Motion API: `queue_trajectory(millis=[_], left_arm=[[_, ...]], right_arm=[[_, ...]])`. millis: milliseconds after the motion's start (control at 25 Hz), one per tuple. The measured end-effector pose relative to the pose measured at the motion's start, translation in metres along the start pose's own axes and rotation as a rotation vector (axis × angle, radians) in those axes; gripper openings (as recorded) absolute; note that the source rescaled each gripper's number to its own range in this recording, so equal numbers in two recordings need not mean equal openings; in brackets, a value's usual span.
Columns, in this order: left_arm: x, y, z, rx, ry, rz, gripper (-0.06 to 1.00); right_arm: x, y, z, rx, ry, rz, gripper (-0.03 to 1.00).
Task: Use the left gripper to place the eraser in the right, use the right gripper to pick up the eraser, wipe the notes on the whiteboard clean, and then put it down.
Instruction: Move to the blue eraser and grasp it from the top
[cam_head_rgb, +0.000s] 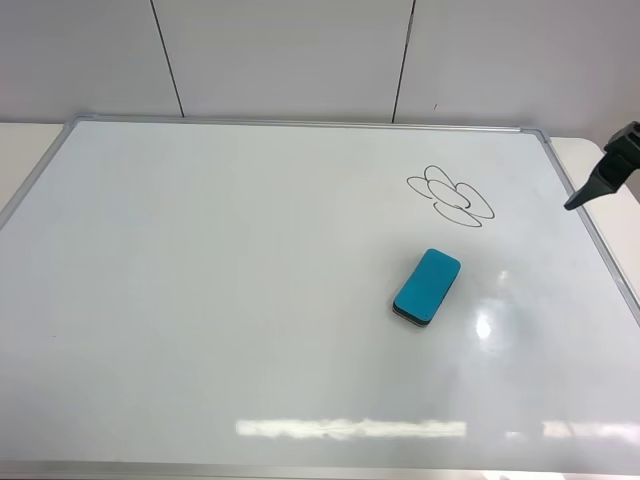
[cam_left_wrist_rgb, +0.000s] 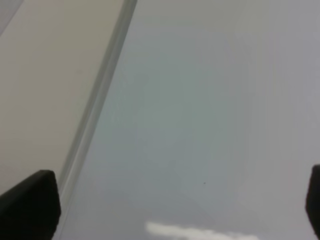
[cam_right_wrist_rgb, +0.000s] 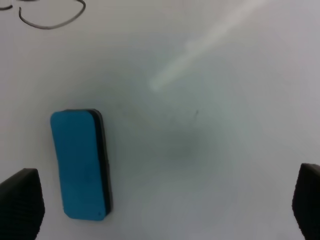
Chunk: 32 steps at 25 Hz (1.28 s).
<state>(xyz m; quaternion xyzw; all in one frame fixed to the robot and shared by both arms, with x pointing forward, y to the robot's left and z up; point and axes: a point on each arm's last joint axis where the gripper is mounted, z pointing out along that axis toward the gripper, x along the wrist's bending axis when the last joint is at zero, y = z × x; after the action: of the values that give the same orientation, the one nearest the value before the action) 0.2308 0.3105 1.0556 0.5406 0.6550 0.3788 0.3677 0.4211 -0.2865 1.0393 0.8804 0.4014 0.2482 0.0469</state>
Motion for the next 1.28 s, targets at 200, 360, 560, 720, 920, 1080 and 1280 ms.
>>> queue_trajectory(millis=[200, 360, 560, 720, 920, 1080, 1280], left_arm=[[0.0, 0.0, 0.0, 0.0, 0.0, 0.0, 1.0], [0.0, 0.0, 0.0, 0.0, 0.0, 0.0, 1.0], [0.0, 0.0, 0.0, 0.0, 0.0, 0.001, 1.0], [0.0, 0.0, 0.0, -0.001, 0.0, 0.001, 1.0], [0.0, 0.0, 0.0, -0.001, 0.0, 0.001, 1.0], [0.0, 0.0, 0.0, -0.001, 0.0, 0.001, 1.0], [0.0, 0.0, 0.0, -0.001, 0.0, 0.001, 1.0]], right_arm=[[0.003, 0.004, 0.018, 0.041, -0.028, 0.123, 1.0], [0.01, -0.003, 0.032, 0.078, -0.076, 0.153, 1.0], [0.03, -0.02, 0.044, 0.084, -0.136, 0.152, 1.0], [0.056, -0.028, 0.043, 0.058, -0.201, 0.142, 1.0], [0.091, -0.04, 0.049, 0.058, -0.281, 0.102, 1.0], [0.111, -0.044, 0.068, 0.079, -0.311, 0.06, 1.0], [0.123, -0.05, 0.103, 0.129, -0.298, -0.008, 1.0]])
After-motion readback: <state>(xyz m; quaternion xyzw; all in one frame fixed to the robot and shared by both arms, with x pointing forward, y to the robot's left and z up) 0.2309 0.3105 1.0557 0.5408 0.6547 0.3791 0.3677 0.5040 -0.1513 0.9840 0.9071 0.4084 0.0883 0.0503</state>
